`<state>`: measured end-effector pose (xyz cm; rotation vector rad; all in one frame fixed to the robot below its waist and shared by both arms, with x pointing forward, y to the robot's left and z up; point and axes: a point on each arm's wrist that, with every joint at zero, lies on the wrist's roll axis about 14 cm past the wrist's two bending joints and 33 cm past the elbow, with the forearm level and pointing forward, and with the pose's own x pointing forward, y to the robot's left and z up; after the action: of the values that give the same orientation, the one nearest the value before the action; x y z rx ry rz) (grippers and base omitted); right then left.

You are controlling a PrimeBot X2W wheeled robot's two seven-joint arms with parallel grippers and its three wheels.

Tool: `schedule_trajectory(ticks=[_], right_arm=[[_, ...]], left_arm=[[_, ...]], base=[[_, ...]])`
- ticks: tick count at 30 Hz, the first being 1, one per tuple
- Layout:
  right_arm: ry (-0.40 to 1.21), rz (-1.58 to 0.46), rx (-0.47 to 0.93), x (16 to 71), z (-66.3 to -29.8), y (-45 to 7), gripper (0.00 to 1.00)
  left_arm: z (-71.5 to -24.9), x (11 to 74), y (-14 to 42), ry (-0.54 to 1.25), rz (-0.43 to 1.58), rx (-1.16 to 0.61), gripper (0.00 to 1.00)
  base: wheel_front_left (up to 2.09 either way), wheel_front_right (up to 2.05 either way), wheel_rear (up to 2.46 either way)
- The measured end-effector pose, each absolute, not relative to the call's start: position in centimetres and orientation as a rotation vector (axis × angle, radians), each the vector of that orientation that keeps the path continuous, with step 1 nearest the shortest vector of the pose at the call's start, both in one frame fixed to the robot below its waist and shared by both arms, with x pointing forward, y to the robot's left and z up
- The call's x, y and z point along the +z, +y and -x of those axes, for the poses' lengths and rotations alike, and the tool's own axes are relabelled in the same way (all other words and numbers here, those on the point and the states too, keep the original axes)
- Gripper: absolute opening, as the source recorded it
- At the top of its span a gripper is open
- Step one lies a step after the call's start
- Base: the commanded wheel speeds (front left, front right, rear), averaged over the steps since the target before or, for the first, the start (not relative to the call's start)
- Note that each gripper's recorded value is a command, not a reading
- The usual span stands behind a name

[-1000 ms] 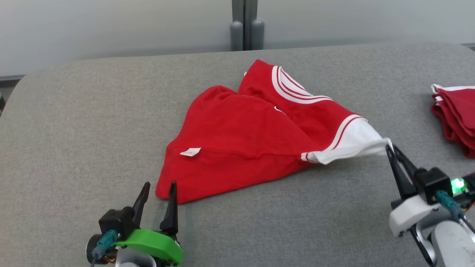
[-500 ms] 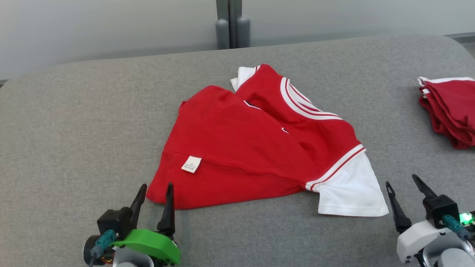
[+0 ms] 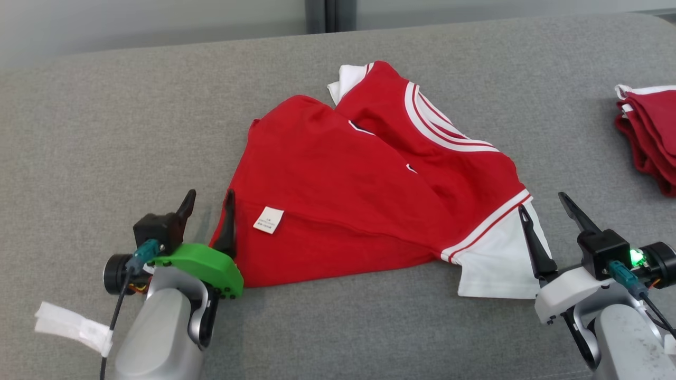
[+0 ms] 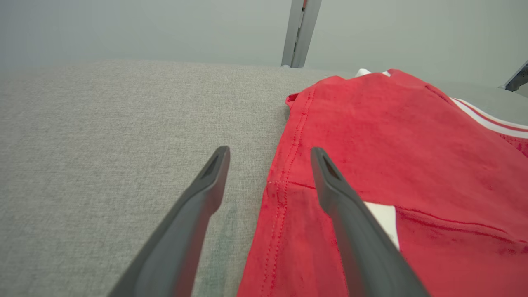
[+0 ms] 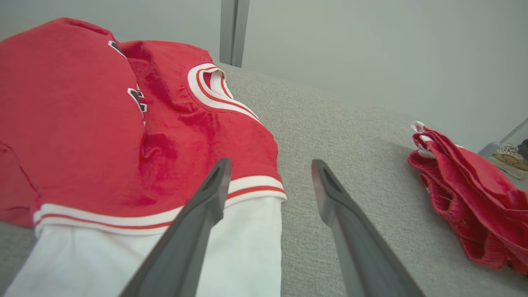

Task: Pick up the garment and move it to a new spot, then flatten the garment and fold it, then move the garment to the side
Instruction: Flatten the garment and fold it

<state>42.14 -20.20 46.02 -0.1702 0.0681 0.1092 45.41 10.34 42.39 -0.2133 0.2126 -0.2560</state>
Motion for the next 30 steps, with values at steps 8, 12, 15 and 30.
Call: schedule_trajectory(ticks=[8,12,15,30], right_arm=[[0.090,0.172,0.109,45.1,-42.8,-20.3,1.00],[0.097,0.177,0.098,45.0,-42.7,-20.8,1.00],[0.099,0.179,0.096,44.9,-42.6,-20.9,1.00],[0.087,0.164,0.097,45.4,-42.6,-20.6,1.00]], left_arm=[[-46.0,38.3,8.6,0.369,0.198,-0.306,1.00],[-46.0,37.1,8.8,0.410,0.172,-0.310,1.00],[-46.2,37.4,8.6,0.402,0.157,-0.322,0.51],[-48.2,43.2,7.7,0.213,0.170,-0.356,0.00]], base=[[0.00,0.00,0.00],[0.00,0.00,0.00],[0.00,0.00,0.00],[0.00,0.00,0.00]])
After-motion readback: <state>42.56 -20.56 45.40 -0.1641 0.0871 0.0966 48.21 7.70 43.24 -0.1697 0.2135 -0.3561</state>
